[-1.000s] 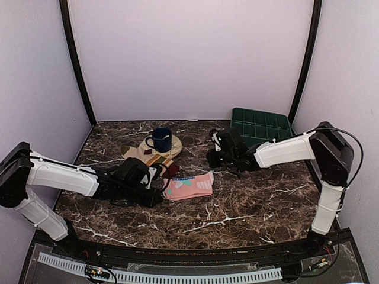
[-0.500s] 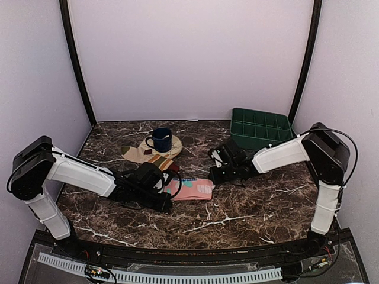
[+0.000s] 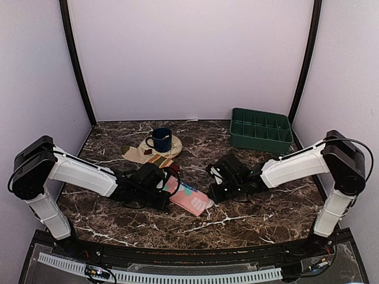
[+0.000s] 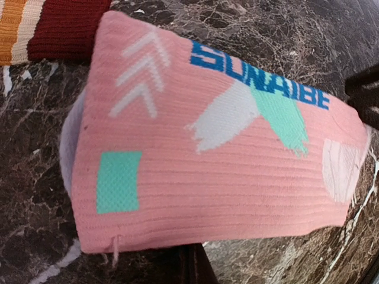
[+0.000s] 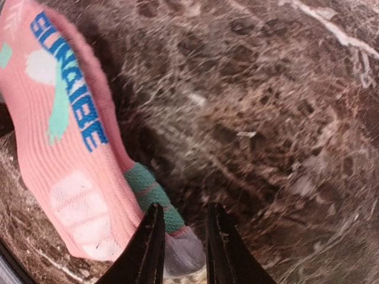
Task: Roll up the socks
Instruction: Rotate the sock at the center of the board, then roll the sock at the center of the board.
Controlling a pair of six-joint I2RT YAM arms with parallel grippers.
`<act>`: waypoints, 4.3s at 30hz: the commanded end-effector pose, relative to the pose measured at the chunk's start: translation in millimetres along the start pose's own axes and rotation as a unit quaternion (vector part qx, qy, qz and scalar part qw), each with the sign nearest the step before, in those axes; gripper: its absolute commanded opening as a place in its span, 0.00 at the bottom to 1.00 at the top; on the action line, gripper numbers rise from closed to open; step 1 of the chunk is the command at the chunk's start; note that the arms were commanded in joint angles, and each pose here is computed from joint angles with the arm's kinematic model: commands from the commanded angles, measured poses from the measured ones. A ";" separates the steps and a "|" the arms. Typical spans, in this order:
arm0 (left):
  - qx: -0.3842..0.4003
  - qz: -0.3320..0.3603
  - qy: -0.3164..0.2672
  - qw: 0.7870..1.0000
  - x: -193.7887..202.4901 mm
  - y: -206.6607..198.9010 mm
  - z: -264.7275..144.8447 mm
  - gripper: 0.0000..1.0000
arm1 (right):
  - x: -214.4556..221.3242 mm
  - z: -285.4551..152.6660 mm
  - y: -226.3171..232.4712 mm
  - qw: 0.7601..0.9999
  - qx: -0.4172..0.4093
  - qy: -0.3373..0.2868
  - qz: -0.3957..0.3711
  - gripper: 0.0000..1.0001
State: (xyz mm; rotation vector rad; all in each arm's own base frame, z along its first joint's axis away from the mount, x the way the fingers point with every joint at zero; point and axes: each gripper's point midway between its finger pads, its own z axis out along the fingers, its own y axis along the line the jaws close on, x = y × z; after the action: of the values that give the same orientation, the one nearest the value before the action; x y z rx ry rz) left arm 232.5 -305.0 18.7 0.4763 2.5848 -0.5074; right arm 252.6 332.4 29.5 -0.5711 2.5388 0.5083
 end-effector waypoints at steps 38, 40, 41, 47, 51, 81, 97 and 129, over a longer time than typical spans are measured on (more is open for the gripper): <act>0.069 0.056 -0.160 0.983 -13.2 7.7 -101.4 0.51 | 64.4 -68.2 141.6 0.932 -0.041 0.002 -0.361 0.51; 0.070 0.061 -0.162 0.982 -11.9 6.6 -102.4 0.51 | 68.5 -65.3 148.5 0.921 -0.039 0.002 -0.387 0.51; 0.070 0.061 -0.164 0.982 -11.7 6.8 -102.9 0.51 | 70.2 -63.9 150.6 0.916 -0.035 0.002 -0.400 0.50; 0.075 0.063 -0.176 0.980 -11.0 7.1 -105.7 0.51 | 75.8 -56.4 156.7 0.886 -0.012 -0.002 -0.464 0.47; 0.077 0.061 -0.181 0.979 -8.4 9.0 -105.9 0.51 | 77.7 -49.4 153.4 0.872 0.000 -0.003 -0.489 0.45; 0.079 0.061 -0.204 0.974 -7.3 13.4 -111.7 0.49 | 99.0 -11.2 123.0 0.833 0.027 0.030 -0.551 0.25; 0.097 0.079 -0.200 0.972 -7.5 4.4 -106.0 0.49 | 83.7 -7.8 118.0 0.848 -0.015 0.051 -0.528 0.00; 0.206 0.184 -0.124 0.953 19.2 -50.9 -75.2 0.54 | 38.6 -26.5 144.8 0.866 -0.212 0.157 -0.424 0.00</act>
State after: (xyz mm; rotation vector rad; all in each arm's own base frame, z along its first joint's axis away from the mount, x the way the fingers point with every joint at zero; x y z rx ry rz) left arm 171.2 -295.8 72.6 0.8594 2.1460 -0.8646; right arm 146.0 427.2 57.8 -1.9069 2.1199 0.5534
